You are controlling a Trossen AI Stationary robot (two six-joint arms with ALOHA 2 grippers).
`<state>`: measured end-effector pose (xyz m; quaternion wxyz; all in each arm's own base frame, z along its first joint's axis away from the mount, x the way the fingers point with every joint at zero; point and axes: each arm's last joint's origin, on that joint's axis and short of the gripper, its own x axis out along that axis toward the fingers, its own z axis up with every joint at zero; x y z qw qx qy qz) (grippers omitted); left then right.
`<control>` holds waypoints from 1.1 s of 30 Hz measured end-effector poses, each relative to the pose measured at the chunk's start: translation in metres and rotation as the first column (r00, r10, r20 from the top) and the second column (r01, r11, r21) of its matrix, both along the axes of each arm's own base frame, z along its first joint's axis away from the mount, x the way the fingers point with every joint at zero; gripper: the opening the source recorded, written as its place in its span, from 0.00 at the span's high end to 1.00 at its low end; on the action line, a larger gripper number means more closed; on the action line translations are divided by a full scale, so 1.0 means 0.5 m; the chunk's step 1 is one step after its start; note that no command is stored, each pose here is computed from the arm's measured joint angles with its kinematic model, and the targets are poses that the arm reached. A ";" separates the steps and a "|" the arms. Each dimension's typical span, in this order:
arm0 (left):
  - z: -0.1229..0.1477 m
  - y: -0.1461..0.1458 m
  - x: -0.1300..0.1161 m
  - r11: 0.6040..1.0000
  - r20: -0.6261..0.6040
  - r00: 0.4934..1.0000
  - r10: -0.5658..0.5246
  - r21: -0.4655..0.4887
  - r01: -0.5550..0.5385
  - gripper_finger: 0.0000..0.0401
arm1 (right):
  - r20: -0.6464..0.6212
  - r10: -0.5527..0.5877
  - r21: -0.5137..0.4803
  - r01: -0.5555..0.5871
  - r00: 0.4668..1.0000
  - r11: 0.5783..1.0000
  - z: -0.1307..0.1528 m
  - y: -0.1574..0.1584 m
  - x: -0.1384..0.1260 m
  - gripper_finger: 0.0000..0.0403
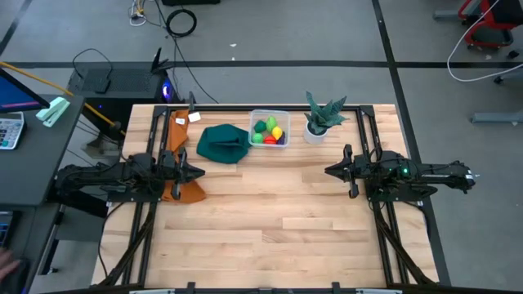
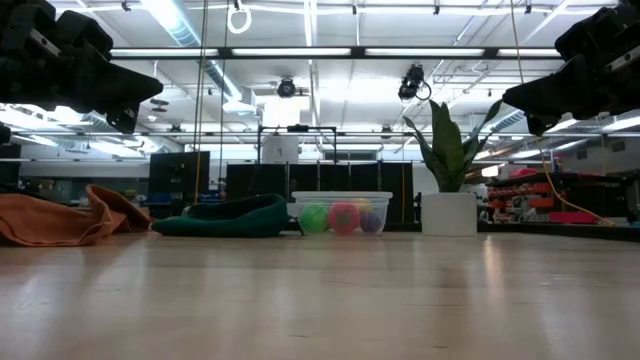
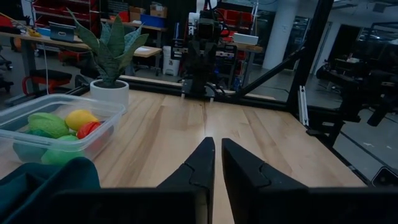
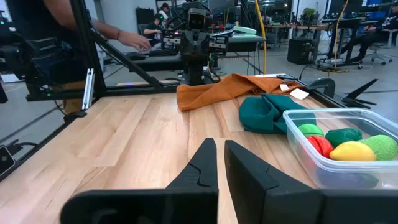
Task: Pick and placing Produce into tupperware
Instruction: Return to Home Position
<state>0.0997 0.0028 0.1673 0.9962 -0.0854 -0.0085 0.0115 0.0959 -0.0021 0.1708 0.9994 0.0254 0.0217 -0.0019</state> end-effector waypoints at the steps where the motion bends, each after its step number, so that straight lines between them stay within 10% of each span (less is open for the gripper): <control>1: 0.000 0.000 0.000 1.000 0.000 1.000 -0.001 0.000 0.001 0.91 | 0.000 0.000 0.000 0.000 1.000 1.000 0.000 0.000 0.000 1.00; 33: 0.000 0.000 0.000 1.000 0.000 1.000 0.000 0.001 0.000 0.92 | 0.000 0.000 0.000 0.000 1.000 1.000 0.000 0.000 0.000 1.00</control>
